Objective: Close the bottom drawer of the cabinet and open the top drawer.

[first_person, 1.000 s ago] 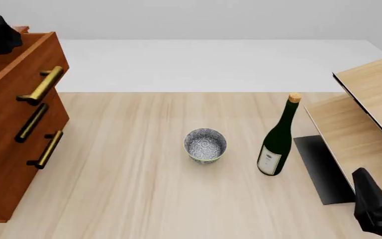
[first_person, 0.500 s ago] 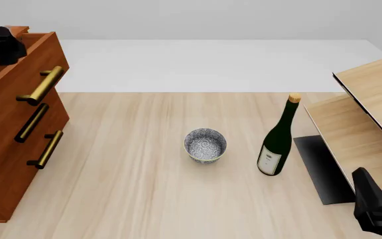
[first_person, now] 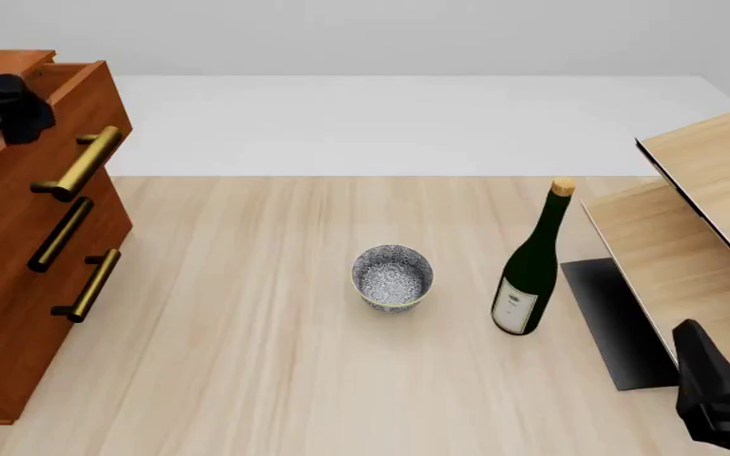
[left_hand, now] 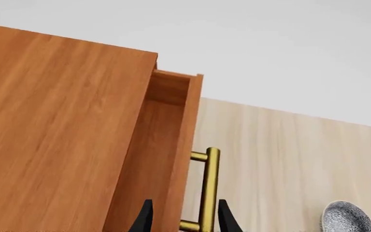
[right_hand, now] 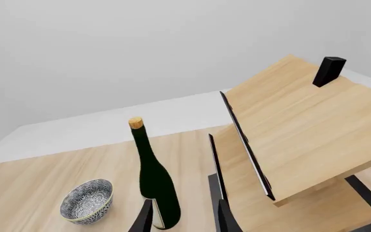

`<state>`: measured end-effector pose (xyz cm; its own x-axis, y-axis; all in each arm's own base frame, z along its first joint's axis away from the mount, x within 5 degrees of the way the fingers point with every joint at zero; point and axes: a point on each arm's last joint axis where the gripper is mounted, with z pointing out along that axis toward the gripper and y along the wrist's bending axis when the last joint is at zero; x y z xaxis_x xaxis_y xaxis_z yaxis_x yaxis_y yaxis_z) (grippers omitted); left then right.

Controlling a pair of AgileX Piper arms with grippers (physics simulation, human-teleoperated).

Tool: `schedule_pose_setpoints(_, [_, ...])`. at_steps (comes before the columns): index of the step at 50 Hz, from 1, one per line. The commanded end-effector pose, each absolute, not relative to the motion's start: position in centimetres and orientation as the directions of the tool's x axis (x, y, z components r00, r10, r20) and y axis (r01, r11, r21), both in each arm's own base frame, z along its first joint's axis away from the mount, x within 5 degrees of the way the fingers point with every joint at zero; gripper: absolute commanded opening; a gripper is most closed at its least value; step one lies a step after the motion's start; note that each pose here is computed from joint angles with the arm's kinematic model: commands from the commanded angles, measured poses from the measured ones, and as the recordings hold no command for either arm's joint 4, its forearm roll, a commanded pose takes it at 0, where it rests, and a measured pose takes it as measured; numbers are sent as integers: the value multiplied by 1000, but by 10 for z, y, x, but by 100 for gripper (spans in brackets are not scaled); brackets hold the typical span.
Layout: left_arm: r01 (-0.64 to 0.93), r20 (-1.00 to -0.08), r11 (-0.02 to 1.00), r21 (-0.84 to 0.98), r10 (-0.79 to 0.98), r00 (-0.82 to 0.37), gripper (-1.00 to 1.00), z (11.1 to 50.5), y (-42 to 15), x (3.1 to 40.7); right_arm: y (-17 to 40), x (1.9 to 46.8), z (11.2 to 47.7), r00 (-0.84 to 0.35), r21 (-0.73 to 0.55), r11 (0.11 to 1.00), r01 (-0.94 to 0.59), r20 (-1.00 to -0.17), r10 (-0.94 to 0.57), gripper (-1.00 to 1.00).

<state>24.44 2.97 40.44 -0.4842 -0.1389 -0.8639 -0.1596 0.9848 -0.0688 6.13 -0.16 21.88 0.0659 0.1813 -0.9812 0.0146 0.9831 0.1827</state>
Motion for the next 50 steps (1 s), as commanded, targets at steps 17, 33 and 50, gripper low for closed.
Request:
schedule_pose_setpoints(17, [-181,-851,979,-89,-169,-497,100,386,32,248,-2,61,218,66,182,983,14,-981,181,100])
schedule_pose_setpoints(33, [-193,-835,973,-129,-211,-508,100,369,28,249,-2,61,218,66,182,983,14,-981,180,100])
schedule_pose_setpoints(50, [-204,-825,970,-136,-225,-519,100,356,29,250,-2,61,219,66,182,983,13,-981,180,100])
